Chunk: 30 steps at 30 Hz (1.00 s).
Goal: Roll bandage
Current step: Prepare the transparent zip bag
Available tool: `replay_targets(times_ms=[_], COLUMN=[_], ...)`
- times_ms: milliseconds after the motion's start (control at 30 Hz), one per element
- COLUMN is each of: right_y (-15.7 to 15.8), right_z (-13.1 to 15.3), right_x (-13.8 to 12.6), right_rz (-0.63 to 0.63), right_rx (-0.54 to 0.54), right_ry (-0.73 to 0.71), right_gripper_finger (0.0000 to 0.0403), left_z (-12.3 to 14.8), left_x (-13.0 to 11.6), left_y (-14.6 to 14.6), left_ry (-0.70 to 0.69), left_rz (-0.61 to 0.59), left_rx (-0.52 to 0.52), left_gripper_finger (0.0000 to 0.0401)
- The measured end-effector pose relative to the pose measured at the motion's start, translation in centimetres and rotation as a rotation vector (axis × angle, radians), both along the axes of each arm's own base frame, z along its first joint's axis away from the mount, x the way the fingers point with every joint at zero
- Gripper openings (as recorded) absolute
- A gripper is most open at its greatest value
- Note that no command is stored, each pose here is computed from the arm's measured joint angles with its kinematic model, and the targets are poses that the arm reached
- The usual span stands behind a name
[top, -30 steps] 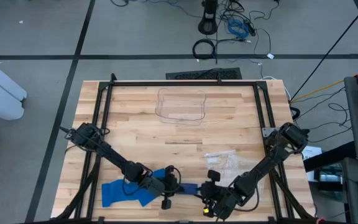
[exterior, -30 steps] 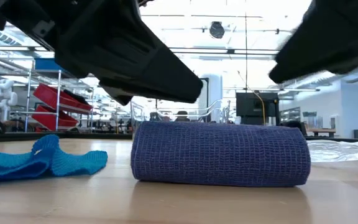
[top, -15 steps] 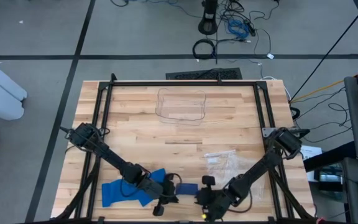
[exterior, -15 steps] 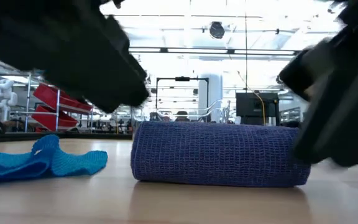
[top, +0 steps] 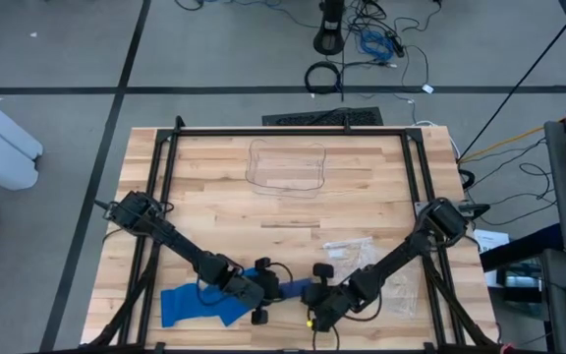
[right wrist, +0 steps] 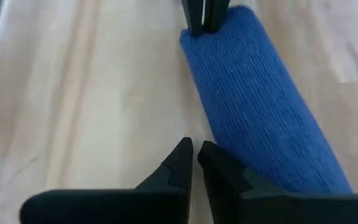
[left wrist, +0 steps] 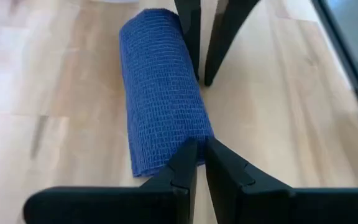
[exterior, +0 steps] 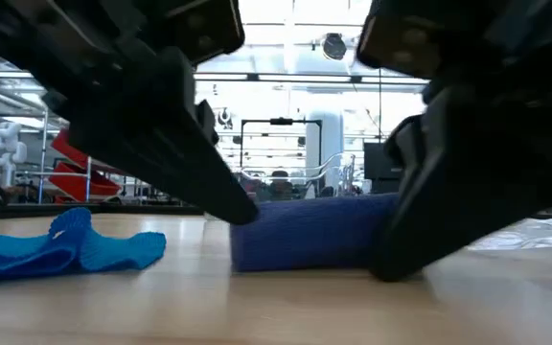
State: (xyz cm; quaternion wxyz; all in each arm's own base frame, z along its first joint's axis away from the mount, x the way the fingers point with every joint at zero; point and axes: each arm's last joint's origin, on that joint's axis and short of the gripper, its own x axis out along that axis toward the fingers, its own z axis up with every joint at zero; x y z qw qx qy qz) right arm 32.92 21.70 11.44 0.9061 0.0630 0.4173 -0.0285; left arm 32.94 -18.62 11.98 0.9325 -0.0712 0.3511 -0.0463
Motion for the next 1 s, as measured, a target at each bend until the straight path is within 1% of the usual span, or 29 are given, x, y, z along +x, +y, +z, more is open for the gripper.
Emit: replay_targets(times_ms=[100,333,400,567,733,900,1000], right_y=[-0.9,-2.9,-3.5,-4.8,-6.0,-7.8,-8.3], right_z=[0.0,-0.5,-1.0,-1.6,-1.8,-1.8,-1.8], right_x=[0.5,1.5,1.7,2.1,2.6,3.4,3.6], right_rz=[-0.005,-0.029,-0.055,-0.130,-0.155,-0.178,-0.192], right_rx=[-0.020,-0.063,-0.095,-0.189,-0.305,-0.320,-0.325], right_ry=[0.010,0.036,0.056,0.046,0.028,0.036,0.039], right_gripper_finger=[0.0021,0.0009,0.0006,0.0001,0.0000,0.0000,0.0000], left_z=[0.0,0.0,0.0,0.5,2.1,4.3,5.8], left_x=[0.2,0.6,0.6,0.5,0.0,-0.9,-1.2], left_y=[0.4,1.1,1.1,1.2,1.7,2.7,3.1], left_ry=[-0.013,-0.016,-0.022,-0.033,-0.041,-0.051,-0.082], left_rz=[0.015,0.038,0.034,0.042,0.083,0.162,0.170], left_rx=[0.031,0.045,0.055,0.057,0.104,0.186,0.211], left_gripper_finger=[0.0040,0.0040,0.0040,0.0041,0.0041,0.0041,0.0041])
